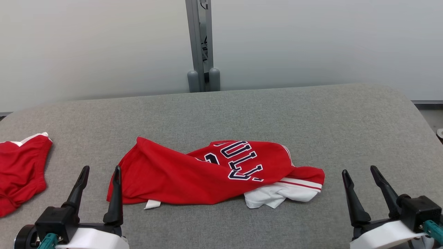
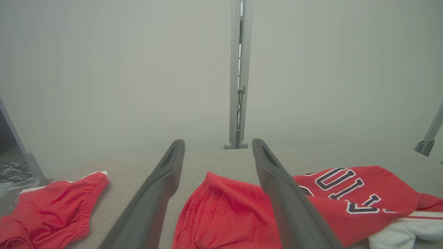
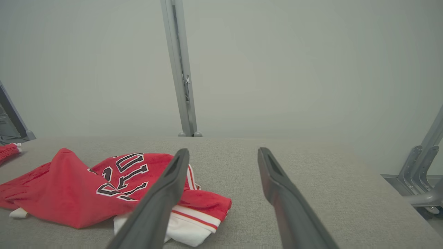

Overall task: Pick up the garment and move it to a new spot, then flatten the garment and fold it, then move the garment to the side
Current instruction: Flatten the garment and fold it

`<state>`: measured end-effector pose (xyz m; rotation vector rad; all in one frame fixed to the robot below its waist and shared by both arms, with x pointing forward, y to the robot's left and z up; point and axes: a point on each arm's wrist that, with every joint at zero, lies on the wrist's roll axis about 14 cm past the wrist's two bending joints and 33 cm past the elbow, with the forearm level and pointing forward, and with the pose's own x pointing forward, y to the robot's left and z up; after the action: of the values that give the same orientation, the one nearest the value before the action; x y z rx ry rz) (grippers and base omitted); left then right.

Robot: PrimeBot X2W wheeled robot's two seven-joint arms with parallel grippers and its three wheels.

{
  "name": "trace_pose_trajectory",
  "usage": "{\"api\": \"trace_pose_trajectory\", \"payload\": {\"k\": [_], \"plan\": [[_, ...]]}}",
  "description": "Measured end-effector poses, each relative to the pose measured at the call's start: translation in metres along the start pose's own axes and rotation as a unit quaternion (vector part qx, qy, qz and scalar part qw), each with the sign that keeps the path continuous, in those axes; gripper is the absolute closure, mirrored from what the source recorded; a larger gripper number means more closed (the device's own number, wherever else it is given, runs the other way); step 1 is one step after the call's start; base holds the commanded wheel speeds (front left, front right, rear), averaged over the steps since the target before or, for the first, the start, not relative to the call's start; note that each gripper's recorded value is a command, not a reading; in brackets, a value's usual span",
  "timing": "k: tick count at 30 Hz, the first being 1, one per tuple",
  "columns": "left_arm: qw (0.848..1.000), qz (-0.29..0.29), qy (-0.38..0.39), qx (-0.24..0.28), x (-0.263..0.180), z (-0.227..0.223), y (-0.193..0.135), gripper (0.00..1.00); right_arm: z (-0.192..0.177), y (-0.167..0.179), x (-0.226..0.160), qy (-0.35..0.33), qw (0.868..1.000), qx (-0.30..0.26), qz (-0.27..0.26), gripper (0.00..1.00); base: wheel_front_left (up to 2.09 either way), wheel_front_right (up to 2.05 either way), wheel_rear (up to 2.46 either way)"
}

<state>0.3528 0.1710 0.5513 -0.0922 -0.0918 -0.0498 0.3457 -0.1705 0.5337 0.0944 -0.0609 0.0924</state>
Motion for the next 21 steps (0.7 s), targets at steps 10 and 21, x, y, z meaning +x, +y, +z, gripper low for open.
{"api": "trace_pose_trajectory", "payload": {"k": [10,21], "plan": [[1.0,0.013,0.0,-0.001,-0.002,0.003,0.008,0.0,-0.078,0.011,-0.006,0.128,0.992,0.002,0.018,0.0,0.0,0.0,0.0],[0.999,0.032,0.009,-0.001,-0.001,-0.003,0.019,0.0,-0.127,0.025,0.022,0.176,0.983,0.038,0.035,0.0,0.0,0.0,0.0]]}}
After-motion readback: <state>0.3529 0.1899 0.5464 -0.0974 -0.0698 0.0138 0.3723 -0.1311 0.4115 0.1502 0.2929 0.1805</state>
